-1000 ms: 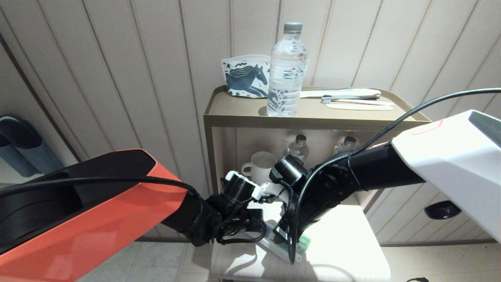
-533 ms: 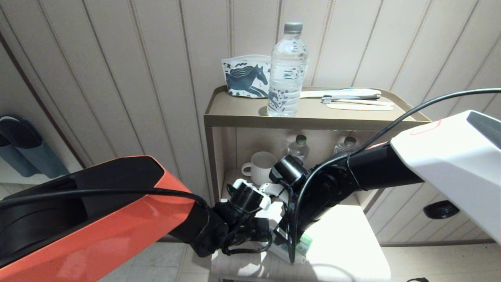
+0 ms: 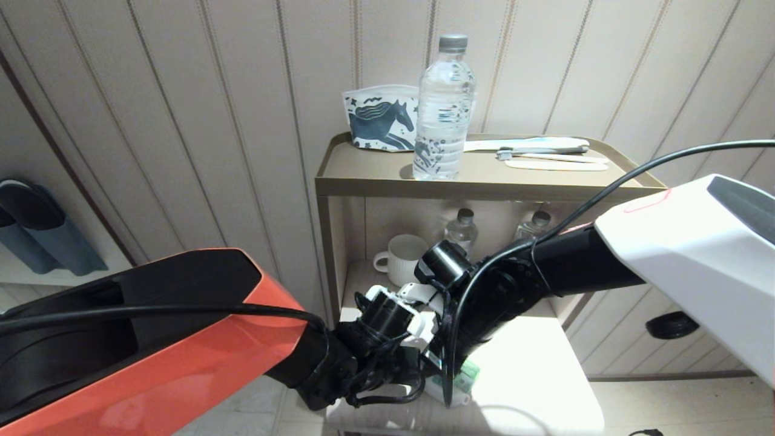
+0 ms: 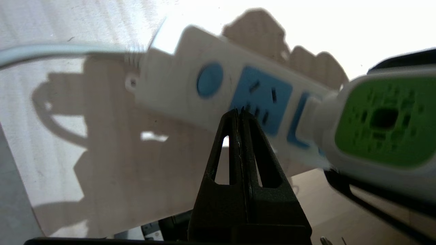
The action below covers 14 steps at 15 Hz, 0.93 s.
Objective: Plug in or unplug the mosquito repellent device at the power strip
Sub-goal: Hold the socket with your left hand and unplug it with your right hand
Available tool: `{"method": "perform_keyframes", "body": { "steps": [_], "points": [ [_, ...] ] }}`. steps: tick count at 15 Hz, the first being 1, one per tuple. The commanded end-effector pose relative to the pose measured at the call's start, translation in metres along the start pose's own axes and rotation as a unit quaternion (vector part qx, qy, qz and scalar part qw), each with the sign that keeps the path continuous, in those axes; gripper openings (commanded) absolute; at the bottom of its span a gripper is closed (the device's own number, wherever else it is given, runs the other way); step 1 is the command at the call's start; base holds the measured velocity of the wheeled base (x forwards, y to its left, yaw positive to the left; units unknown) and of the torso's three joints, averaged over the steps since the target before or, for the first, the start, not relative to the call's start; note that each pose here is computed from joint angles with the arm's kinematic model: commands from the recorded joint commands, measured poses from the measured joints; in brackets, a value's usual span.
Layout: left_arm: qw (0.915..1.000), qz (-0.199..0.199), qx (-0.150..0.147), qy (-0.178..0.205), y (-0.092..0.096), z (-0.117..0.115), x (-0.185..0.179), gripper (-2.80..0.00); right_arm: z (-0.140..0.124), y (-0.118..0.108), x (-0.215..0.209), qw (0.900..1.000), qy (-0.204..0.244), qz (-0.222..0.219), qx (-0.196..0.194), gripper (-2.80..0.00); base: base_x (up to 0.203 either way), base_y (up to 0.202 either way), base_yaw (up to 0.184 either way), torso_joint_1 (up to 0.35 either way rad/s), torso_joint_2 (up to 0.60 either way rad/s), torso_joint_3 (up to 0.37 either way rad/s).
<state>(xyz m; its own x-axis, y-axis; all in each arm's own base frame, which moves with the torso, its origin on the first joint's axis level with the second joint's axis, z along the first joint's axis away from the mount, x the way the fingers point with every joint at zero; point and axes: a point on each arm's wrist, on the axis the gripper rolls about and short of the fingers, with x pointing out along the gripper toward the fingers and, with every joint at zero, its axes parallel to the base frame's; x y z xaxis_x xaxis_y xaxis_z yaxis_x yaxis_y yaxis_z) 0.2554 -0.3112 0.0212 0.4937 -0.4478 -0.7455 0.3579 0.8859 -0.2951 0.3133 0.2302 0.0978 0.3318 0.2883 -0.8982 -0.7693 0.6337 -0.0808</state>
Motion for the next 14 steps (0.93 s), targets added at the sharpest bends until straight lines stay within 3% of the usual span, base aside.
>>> {"method": "perform_keyframes", "body": {
  "steps": [1, 5, 8, 14],
  "points": [
    [1.0000, -0.003, 0.001, -0.002, -0.002, 0.000, -0.001, -2.80, -0.002, 0.001, 0.003, 1.000, 0.003, 0.003, -0.001, -2.80, 0.000, 0.000, 0.000, 0.000, 0.00, 0.000],
    [0.9994, 0.012, -0.004, -0.032, -0.007, 0.008, 0.003, -2.80, -0.001, 0.002, 0.002, 1.000, -0.002, 0.018, 0.001, -2.80, 0.000, 0.000, 0.000, 0.000, 0.00, 0.000],
    [0.9983, 0.010, -0.037, -0.044, -0.005, 0.017, 0.003, -2.80, -0.002, 0.002, 0.003, 1.000, -0.001, 0.025, 0.002, -2.80, 0.000, 0.000, 0.000, 0.000, 0.00, 0.000],
    [0.9990, 0.019, -0.028, -0.030, -0.003, 0.009, 0.009, -2.80, -0.002, 0.003, 0.004, 1.000, 0.000, 0.025, 0.002, -2.80, 0.000, 0.000, 0.000, 0.000, 0.00, 0.000]
  ]
}}
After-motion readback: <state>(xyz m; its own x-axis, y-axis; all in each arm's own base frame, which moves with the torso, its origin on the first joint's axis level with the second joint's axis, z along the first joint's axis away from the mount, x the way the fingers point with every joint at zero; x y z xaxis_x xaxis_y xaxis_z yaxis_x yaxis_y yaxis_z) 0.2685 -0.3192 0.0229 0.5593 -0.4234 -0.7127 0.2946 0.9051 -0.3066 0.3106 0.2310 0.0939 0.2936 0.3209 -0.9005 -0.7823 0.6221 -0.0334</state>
